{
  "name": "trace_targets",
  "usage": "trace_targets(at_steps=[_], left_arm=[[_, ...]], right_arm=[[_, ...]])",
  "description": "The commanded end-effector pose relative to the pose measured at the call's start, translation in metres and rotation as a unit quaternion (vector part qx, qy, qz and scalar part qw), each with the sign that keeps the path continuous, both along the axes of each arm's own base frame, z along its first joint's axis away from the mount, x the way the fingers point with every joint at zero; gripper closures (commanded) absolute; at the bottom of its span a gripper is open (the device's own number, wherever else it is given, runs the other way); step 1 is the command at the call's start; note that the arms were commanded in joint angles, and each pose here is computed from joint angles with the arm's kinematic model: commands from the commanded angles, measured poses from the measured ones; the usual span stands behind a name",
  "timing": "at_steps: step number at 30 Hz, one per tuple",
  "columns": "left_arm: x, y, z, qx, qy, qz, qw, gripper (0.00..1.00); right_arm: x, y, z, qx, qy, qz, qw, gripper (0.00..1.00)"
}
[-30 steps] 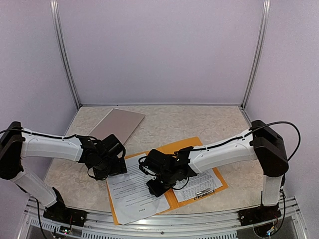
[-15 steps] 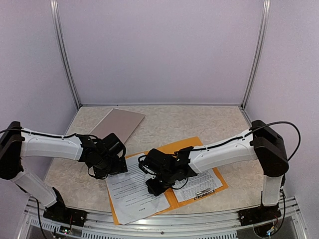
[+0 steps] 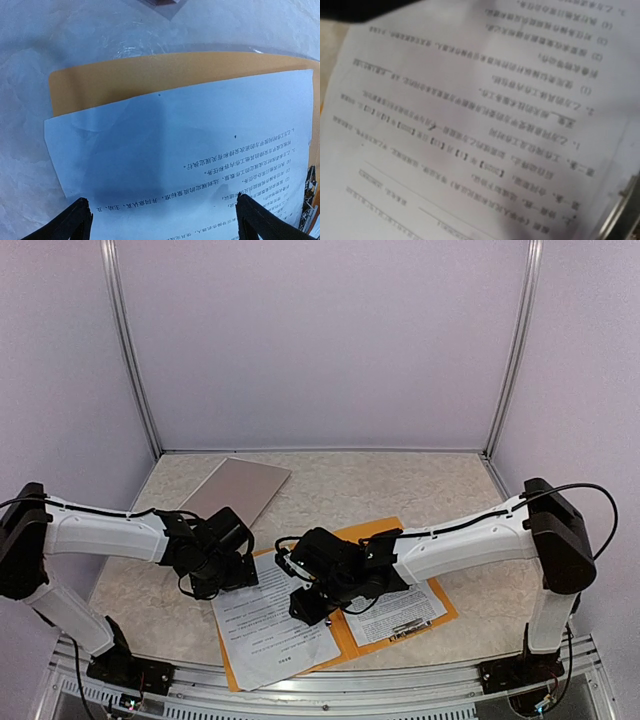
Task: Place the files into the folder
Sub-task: Adjust the file in the spring clip on the folder.
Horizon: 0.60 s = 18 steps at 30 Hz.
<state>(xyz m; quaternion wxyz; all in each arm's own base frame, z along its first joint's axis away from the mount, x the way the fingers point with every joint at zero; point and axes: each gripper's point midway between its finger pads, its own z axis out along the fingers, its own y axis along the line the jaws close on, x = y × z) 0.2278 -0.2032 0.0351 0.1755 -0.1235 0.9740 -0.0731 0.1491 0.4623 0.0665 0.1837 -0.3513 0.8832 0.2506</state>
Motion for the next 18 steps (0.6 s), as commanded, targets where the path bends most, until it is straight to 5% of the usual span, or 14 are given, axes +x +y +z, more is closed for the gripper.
trace_targets(at_steps=[1, 18], left_arm=[[0.002, -0.007, -0.011, -0.001, 0.010, -0.013, 1.000, 0.04], [0.012, -0.018, -0.014, 0.004, 0.011, -0.029, 1.000, 0.04]], right_arm=[[0.002, -0.006, 0.011, 0.003, -0.016, -0.008, 1.000, 0.76], [0.007, -0.021, 0.005, -0.020, -0.029, -0.027, 0.999, 0.76]])
